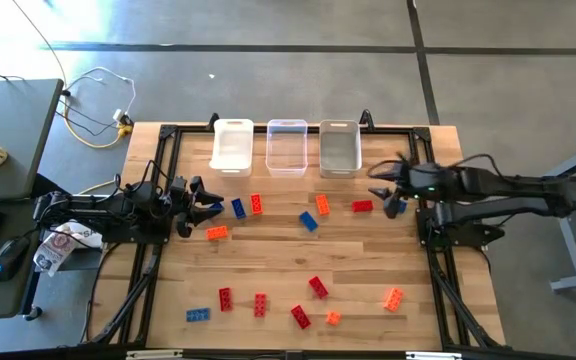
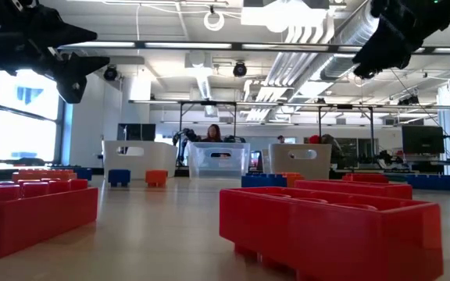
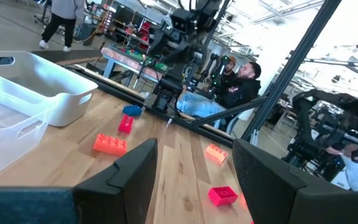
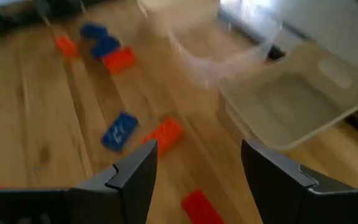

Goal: Sort & place blocks by color
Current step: Put the red game piece into the gray bin

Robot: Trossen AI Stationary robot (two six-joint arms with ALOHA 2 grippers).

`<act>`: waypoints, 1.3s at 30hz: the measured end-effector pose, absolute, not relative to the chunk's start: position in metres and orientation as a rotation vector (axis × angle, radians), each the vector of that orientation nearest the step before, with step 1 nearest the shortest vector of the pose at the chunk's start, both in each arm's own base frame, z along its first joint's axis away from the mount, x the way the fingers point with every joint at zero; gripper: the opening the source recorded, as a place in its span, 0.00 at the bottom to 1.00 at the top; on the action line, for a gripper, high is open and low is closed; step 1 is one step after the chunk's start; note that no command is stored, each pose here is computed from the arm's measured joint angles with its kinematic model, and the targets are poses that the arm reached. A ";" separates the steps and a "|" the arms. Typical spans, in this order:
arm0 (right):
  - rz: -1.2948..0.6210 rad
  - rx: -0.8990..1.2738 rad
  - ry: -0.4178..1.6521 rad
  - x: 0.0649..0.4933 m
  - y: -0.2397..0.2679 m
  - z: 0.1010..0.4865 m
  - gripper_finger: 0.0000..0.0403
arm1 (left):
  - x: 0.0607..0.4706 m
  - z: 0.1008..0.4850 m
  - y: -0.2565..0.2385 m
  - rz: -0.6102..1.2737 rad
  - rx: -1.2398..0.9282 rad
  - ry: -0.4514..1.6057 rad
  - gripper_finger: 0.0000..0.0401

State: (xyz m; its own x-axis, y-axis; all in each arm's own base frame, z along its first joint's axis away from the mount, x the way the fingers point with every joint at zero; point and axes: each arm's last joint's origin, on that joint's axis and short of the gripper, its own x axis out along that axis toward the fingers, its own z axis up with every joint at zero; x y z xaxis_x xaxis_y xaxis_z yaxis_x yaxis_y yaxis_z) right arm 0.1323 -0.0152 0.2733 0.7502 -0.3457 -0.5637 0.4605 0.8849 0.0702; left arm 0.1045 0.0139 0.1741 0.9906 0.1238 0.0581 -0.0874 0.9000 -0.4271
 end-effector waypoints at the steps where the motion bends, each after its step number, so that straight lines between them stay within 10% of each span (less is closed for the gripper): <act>1: -0.449 0.210 0.611 0.137 -0.016 0.272 0.55 | 0.104 0.174 0.014 0.109 -0.438 -0.085 0.49; 39: -0.255 0.129 1.297 0.227 -0.039 0.164 0.55 | 0.105 0.174 0.014 0.111 -0.431 -0.079 0.49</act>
